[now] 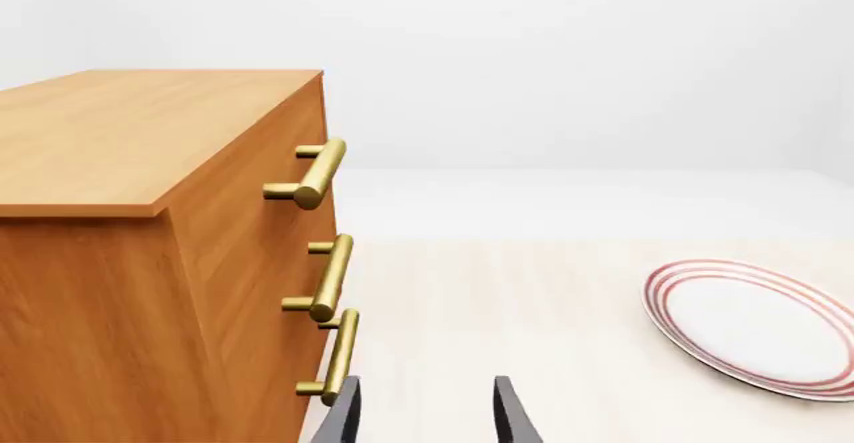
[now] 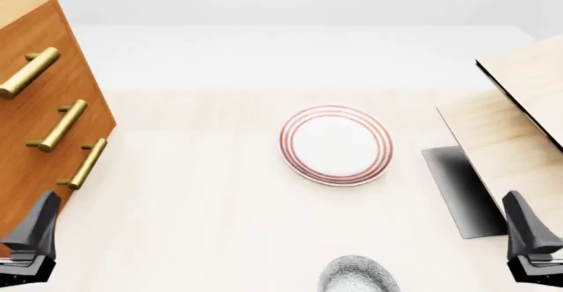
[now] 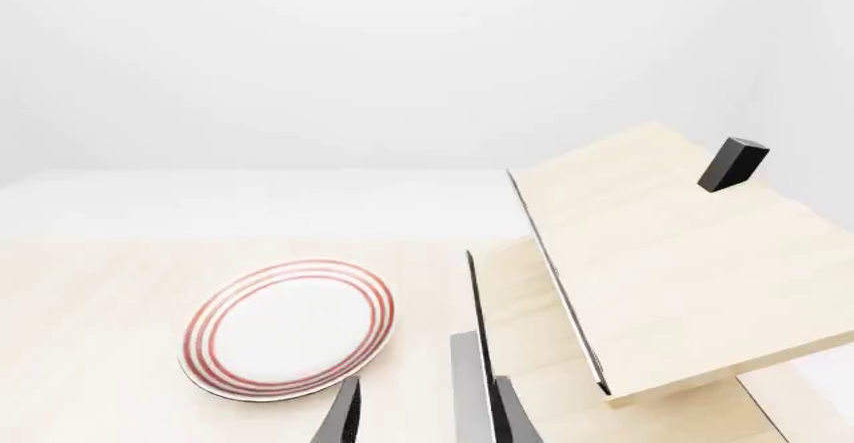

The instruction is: Open the top drawer of the cabinet and put the bowl in it.

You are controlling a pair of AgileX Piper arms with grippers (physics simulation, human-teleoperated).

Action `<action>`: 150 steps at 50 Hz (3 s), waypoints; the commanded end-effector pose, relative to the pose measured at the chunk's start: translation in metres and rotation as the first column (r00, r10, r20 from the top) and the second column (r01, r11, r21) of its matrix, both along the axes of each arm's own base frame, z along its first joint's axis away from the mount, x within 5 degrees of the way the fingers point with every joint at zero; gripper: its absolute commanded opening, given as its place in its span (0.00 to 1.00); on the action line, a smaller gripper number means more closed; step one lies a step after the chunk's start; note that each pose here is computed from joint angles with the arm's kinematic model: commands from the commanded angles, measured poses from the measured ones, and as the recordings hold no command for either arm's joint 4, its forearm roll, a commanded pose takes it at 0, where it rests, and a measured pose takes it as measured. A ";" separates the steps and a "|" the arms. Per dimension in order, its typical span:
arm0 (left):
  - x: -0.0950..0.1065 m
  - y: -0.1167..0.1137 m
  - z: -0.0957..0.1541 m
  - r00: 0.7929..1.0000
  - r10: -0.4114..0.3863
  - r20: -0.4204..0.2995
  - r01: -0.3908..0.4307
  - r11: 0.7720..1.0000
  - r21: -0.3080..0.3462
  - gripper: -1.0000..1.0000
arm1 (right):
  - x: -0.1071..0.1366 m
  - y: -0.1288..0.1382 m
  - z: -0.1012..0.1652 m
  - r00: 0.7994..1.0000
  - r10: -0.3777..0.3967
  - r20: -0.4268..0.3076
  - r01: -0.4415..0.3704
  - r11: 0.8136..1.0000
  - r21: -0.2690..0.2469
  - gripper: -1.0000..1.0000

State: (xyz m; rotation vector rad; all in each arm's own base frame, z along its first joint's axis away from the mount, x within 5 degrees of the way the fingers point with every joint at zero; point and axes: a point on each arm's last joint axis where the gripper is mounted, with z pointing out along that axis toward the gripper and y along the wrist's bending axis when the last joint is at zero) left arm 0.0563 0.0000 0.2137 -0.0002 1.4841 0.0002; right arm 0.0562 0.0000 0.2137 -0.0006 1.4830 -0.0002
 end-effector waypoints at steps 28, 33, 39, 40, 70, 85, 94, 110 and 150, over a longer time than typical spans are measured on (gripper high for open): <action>0.000 0.002 0.006 0.999 0.039 0.001 -0.039 0.997 0.070 1.00 | 0.000 0.000 0.001 1.000 0.001 0.000 -0.001 1.000 -0.001 1.00; 0.000 0.001 0.012 0.999 0.034 -0.004 -0.033 0.993 0.114 1.00 | 0.000 0.000 0.001 1.000 0.001 0.000 -0.001 1.000 -0.001 1.00; 0.001 0.001 0.030 1.000 0.029 0.009 -0.030 0.986 0.165 1.00 | 0.000 0.000 0.001 1.000 0.000 0.000 0.000 1.000 -0.001 1.00; 0.002 0.001 0.033 0.999 0.031 0.006 -0.032 0.984 0.175 1.00 | 0.000 0.000 0.001 1.000 0.000 -0.001 0.000 1.000 -0.001 1.00; 0.051 -0.014 0.083 0.995 -0.085 -0.047 0.098 0.868 0.487 1.00 | 0.000 0.000 0.001 1.000 0.000 0.000 0.000 1.000 -0.001 1.00; 0.057 -0.014 0.093 0.998 -0.067 -0.022 0.065 0.752 0.656 1.00 | 0.000 0.000 0.001 1.000 0.001 0.000 -0.001 1.000 -0.001 1.00; 0.062 -0.011 0.089 1.000 -0.028 0.002 0.017 0.665 0.747 1.00 | 0.000 0.000 0.001 1.000 0.001 0.000 -0.001 1.000 -0.001 1.00; 0.083 -0.011 0.086 1.000 -0.005 0.000 0.002 0.535 0.845 1.00 | 0.000 0.000 0.001 1.000 0.000 0.000 0.000 1.000 -0.001 1.00; 0.124 -0.004 0.064 0.998 0.063 -0.030 0.012 0.269 0.963 1.00 | 0.000 0.000 0.001 1.000 0.001 0.000 -0.001 1.000 -0.001 1.00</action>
